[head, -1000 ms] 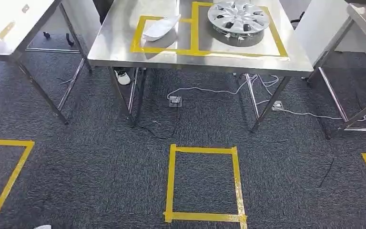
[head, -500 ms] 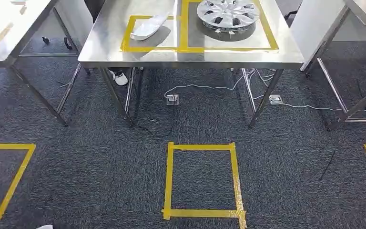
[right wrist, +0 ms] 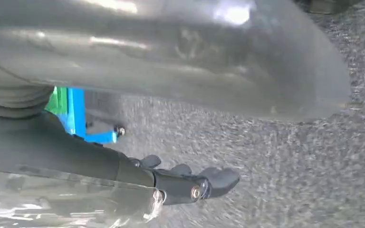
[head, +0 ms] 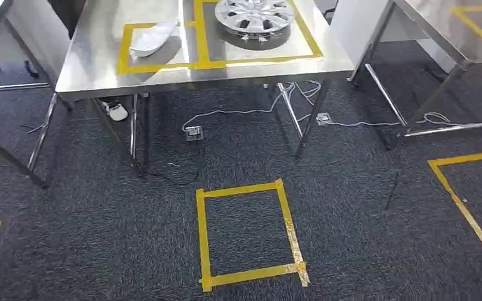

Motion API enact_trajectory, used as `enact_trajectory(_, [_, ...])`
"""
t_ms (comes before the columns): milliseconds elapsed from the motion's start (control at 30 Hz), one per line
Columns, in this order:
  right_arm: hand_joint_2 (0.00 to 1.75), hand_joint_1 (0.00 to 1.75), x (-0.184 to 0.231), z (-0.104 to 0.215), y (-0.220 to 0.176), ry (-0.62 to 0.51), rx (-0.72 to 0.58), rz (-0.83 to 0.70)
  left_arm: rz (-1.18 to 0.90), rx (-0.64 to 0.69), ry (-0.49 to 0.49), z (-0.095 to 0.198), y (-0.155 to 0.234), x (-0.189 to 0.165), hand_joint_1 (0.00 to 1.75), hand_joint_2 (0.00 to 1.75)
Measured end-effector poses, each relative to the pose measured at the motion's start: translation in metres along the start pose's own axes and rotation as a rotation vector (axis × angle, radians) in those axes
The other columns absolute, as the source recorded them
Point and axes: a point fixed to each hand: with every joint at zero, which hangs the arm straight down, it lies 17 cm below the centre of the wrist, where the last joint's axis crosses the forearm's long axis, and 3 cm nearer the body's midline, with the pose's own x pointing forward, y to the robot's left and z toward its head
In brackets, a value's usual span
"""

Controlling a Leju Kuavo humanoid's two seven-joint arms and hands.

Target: Take the parts from the cabinet and place them on the table.

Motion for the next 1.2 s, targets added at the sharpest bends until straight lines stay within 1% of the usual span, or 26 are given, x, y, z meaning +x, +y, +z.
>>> enact_trajectory(133, [0.0,0.0,-0.01,0.001,0.005,0.02,0.01,-0.005,-0.007,0.001,0.0,0.0,0.001,0.003,0.0,0.0])
enact_trajectory(233, [0.0,0.0,-0.004,0.001,0.004,0.013,0.008,-0.008,-0.017,0.001,0.002,0.0,0.001,0.003,0.0,0.0])
enact_trajectory(400, [0.0,0.0,-0.009,0.002,0.01,0.025,0.018,-0.019,-0.025,0.008,0.001,0.0,0.005,0.004,0.0,0.0])
enact_trajectory(567, [0.0,0.0,-0.009,0.002,0.011,0.032,0.022,-0.022,-0.033,0.006,0.022,-0.001,0.007,-0.006,0.0,0.0])
enact_trajectory(933, [0.0,0.0,-0.006,0.004,0.02,0.03,0.038,-0.027,-0.051,0.016,0.024,-0.001,0.015,-0.008,0.0,0.0])
enact_trajectory(1033, [0.0,0.0,0.001,0.003,0.018,0.021,0.035,-0.026,-0.052,0.015,0.032,-0.002,0.014,-0.012,0.0,0.0])
enact_trajectory(1200, [0.0,0.0,-0.009,0.005,0.025,0.036,0.044,-0.02,-0.051,0.019,0.03,-0.002,0.018,-0.01,0.0,0.0])
